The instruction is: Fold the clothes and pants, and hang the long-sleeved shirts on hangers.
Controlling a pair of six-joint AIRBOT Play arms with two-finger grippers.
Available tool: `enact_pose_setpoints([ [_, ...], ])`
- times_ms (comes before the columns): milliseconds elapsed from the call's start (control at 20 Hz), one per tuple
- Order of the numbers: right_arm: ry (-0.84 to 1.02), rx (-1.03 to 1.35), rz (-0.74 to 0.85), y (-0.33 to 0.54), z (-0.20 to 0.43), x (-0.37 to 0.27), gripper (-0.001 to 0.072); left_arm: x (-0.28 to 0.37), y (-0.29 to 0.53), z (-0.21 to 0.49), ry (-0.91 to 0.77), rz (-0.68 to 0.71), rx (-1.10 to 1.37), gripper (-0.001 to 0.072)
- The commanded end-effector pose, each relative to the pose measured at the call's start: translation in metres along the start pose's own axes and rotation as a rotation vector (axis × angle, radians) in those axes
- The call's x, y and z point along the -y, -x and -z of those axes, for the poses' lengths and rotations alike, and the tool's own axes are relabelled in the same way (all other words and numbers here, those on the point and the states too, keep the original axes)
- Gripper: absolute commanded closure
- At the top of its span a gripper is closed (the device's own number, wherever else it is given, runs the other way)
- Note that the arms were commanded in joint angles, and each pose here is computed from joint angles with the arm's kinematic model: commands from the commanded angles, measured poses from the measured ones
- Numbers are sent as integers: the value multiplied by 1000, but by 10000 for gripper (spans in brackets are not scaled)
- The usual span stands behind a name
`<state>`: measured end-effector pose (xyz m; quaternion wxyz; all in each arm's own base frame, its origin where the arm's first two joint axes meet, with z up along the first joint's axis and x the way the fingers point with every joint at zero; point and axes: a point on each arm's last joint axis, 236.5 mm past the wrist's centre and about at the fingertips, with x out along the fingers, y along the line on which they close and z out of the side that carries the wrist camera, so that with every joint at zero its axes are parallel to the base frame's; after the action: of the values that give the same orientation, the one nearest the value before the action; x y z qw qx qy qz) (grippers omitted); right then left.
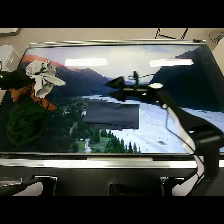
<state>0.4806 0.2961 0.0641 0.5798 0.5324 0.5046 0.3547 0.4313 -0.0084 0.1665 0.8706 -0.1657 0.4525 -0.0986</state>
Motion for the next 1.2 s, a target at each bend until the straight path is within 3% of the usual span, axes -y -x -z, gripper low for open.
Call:
enact_pose_setpoints([
  [0,10,-9,422,124,-13,75,100,-7,-3,11,4,-14,-25,689],
  [100,-79,-56,794,198,6,145,3,-7,-5,13,8,-13,-32,689],
  [150,-101,-92,866,210,17,162,4,-6,-5,13,9,-6,-33,689],
  [400,-91,-95,622,136,30,179,36,11,-6,11,24,59,-26,689],
  [650,-119,-153,604,107,42,200,53,23,-5,8,39,107,-14,689],
  [750,-126,-161,604,102,44,204,212,23,-5,8,39,108,-15,689],
  [800,-120,-155,601,101,42,204,391,24,-5,9,36,109,-15,689],
  [850,-93,-160,567,97,41,196,621,25,-6,8,34,110,-13,689],
  [900,-59,-163,512,94,37,182,672,27,-7,8,31,112,-13,689],
  [1000,45,-148,394,96,17,132,672,31,-9,10,23,118,-20,689],
  [1150,192,-48,343,134,-29,44,672,38,-14,9,11,126,-16,689],
])
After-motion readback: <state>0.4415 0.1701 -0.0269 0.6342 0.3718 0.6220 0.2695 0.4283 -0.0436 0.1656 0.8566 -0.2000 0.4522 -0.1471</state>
